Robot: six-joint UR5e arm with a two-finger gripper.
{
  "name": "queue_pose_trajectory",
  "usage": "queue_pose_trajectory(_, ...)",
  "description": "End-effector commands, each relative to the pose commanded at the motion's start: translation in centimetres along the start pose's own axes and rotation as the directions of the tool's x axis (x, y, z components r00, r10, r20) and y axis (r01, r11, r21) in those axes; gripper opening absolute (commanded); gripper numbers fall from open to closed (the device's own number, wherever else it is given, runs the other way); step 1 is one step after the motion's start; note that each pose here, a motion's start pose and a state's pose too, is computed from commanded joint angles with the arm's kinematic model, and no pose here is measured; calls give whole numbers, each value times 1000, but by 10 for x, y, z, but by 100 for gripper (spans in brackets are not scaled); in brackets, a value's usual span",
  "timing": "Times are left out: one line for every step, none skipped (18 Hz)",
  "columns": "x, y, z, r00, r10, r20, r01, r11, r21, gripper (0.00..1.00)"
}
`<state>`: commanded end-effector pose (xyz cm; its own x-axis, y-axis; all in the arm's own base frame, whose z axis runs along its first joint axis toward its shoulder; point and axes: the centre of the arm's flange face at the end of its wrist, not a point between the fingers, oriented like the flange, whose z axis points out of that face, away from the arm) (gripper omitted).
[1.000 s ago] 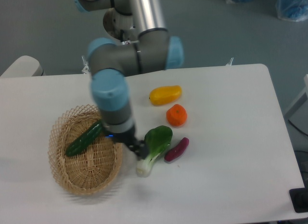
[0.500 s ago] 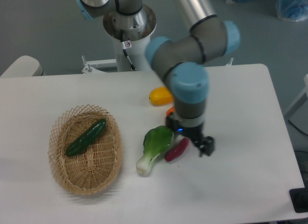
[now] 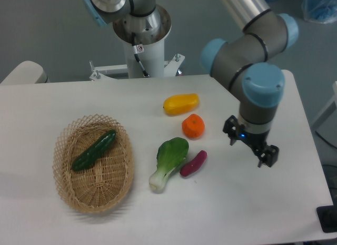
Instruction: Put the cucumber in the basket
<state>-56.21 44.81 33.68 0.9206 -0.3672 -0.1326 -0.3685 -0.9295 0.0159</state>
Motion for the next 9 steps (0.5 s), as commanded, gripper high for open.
queue_pose_trajectory(-4, 1, 3, 1000, 2, 0, -2, 1000, 0, 100)
queue_pose_trajectory(-9, 0, 5, 1000, 1, 3, -1, 1000, 0, 100)
queue_pose_trajectory(-12, 2, 7, 1000, 0, 3, 0, 1000, -2, 100)
queue_pose_trajectory(-13, 5, 7, 1000, -5, 3, 5, 1000, -1, 100)
queue_pose_trajectory(-13, 6, 7, 1000, -6, 3, 6, 1000, 0, 100)
queue_pose_trajectory(-14, 9, 8, 1000, -11, 1, 11, 1000, 1, 100)
queue_pose_trajectory(-14, 9, 8, 1000, -11, 1, 11, 1000, 3, 100)
queue_pose_trajectory(-14, 9, 8, 1000, -11, 1, 11, 1000, 3, 100)
queue_pose_trajectory(-13, 9, 8, 1000, -11, -1, 11, 1000, 3, 100)
